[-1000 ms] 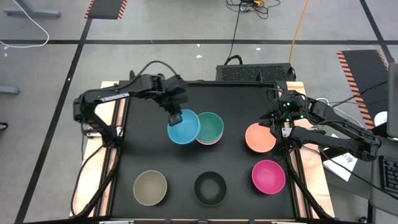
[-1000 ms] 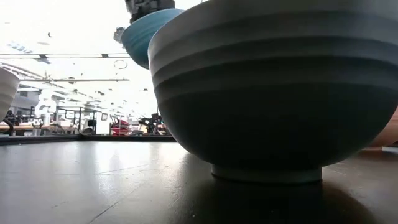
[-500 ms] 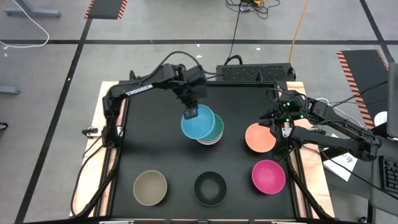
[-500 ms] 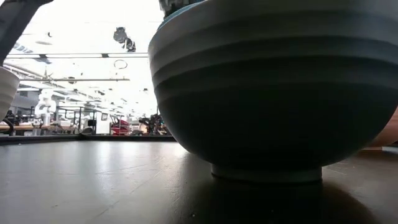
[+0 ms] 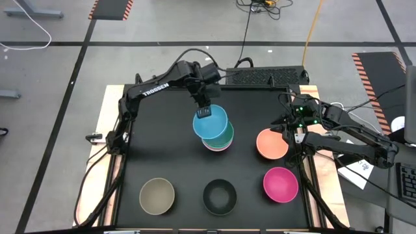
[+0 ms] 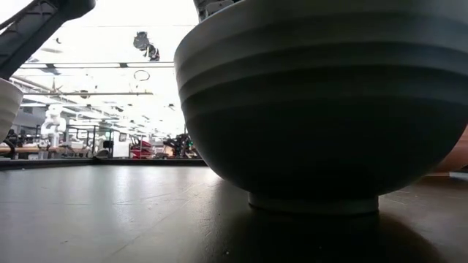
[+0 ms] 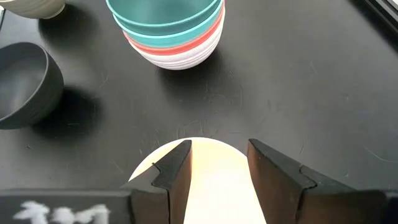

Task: Nest bowls inside each other
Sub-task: Stack the blue bowl on top of the green bowl

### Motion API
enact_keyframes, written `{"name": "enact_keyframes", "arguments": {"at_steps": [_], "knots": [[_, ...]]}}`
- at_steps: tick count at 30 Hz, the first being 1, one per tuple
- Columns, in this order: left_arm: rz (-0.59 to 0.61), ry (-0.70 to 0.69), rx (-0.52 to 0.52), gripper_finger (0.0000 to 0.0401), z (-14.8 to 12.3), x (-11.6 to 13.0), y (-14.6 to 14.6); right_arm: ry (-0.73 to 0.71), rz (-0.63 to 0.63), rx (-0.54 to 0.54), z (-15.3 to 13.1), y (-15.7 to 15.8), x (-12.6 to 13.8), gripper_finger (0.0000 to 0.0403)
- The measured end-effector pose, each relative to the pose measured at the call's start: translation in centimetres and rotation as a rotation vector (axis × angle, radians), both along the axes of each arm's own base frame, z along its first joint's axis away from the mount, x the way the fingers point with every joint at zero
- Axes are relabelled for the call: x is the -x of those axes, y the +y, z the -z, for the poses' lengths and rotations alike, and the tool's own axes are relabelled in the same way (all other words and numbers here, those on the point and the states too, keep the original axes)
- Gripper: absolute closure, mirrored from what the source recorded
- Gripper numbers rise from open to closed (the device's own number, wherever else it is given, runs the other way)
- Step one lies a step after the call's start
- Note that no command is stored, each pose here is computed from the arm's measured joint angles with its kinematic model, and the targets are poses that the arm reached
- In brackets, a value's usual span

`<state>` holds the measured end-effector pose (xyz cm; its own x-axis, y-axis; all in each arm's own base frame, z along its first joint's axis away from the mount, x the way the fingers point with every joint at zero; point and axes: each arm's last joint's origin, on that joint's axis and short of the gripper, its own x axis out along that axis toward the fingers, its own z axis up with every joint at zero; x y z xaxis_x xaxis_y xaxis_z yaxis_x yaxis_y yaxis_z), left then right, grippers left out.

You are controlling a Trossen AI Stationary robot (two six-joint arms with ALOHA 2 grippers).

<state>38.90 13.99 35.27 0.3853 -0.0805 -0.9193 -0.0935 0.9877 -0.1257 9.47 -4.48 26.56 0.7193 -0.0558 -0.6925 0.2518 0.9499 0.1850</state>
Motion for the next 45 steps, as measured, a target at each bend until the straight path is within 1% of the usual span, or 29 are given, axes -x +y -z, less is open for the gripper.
{"name": "enact_keyframes", "arguments": {"at_steps": [4, 9, 11, 14, 19, 26, 34, 40, 45], "knots": [[-0.011, -0.034, 0.003, 0.0396, -0.8, 0.2, 0.5, 0.0, 0.0, 0.0, 0.0, 0.0, 0.0, 0.0257], [0.003, -0.032, 0.025, 0.0396, -0.7, 0.1, 0.1, 0.0, 0.0, 0.0, 0.0, 0.0, 0.0, 0.0257], [0.024, -0.025, 0.041, 0.0396, -0.3, -0.2, -0.2, 0.0, 0.0, 0.0, 0.0, 0.0, 0.0, 0.0257], [0.05, 0.019, 0.054, 0.0396, 0.5, -0.6, -0.9, 0.0, 0.0, 0.0, 0.0, 0.0, 0.0, 0.0257], [0.09, 0.023, 0.047, 0.0396, 1.6, -1.7, -1.6, 0.0, 0.0, 0.0, 0.0, 0.0, 0.0, 0.0257], [0.073, 0.037, 0.015, 0.0396, 3.1, -2.7, -0.6, 0.006, 0.0, -0.004, 0.1, -0.1, -0.1, 0.0257], [0.059, 0.008, 0.009, 0.0396, 3.2, -2.9, 0.3, 0.018, -0.001, -0.01, 0.2, -0.2, -0.3, 0.0257], [0.062, 0.021, 0.017, 0.0396, 3.3, -2.7, 0.2, 0.032, -0.001, -0.019, 0.3, -0.3, -0.6, 0.0257], [0.081, 0.06, 0.036, 0.0396, 4.6, -3.4, -0.2, 0.039, -0.001, -0.022, 0.4, -0.4, -0.7, 0.0257]]}}
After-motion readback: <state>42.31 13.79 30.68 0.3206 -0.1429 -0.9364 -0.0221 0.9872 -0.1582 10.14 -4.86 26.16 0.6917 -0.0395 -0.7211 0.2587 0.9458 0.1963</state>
